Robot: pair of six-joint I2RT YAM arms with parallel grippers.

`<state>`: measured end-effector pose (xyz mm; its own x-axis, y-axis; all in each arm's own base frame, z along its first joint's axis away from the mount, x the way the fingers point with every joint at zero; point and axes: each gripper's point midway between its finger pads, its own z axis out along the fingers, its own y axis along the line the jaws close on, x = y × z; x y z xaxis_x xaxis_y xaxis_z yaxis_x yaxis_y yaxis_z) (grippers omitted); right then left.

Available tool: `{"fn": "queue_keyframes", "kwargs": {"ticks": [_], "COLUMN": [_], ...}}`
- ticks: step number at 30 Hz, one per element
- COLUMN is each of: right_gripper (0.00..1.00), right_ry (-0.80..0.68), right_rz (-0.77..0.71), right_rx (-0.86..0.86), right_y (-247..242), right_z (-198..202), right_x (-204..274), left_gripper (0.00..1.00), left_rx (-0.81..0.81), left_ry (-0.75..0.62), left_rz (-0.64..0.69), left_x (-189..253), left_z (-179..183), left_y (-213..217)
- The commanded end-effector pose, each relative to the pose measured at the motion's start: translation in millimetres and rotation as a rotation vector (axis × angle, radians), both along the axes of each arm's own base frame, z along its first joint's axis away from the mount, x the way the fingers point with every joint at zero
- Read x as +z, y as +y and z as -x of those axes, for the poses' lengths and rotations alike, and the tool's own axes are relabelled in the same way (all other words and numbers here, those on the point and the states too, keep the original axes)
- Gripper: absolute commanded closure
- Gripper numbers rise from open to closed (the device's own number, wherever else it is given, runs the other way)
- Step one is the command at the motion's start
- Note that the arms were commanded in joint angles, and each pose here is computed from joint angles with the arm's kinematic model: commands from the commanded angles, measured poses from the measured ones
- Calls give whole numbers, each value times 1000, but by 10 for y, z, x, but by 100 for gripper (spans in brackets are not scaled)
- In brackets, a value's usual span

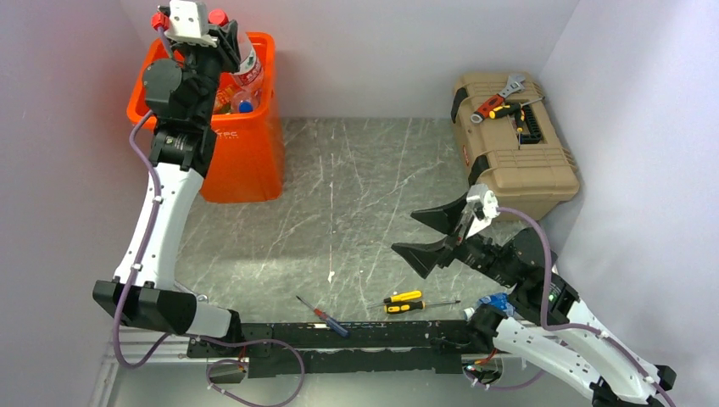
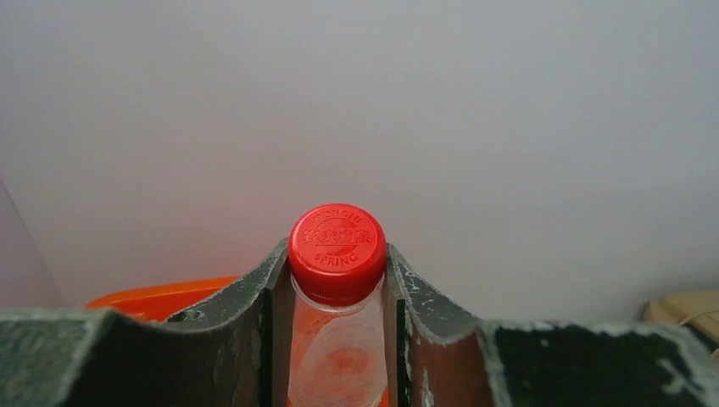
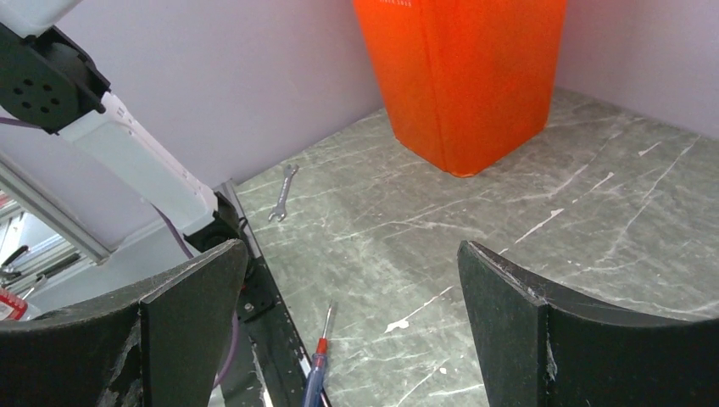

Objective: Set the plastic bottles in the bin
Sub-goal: Place the plastic bottle in the trash bin.

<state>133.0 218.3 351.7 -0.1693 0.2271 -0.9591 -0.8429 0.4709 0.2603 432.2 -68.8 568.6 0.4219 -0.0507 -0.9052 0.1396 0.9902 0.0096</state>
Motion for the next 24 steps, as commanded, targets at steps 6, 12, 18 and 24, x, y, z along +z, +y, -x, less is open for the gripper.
{"fn": "queue_keyframes", "kwargs": {"ticks": [6,12,18,24], "right_gripper": [0,0,0,0], "right_ry": [-20,-23,-24,-14], "right_rz": [-7,-2,1,-6], "right_rx": [-35,-53,-51,-102], "right_y": [-86,-120,-96,-139], "right_z": [-9,-22,-38,-117], "right_x": [6,23,37,62], "left_gripper": [100,100,100,100], "left_rx": [44,325,398,255], "left_ry": [103,287,226,100], "left_rz": [-9,-157,-153,-109], "left_x": [-151,-578,-467,-22], "left_z": [143,142,302,313], "left_y": [97,584,821,576]}}
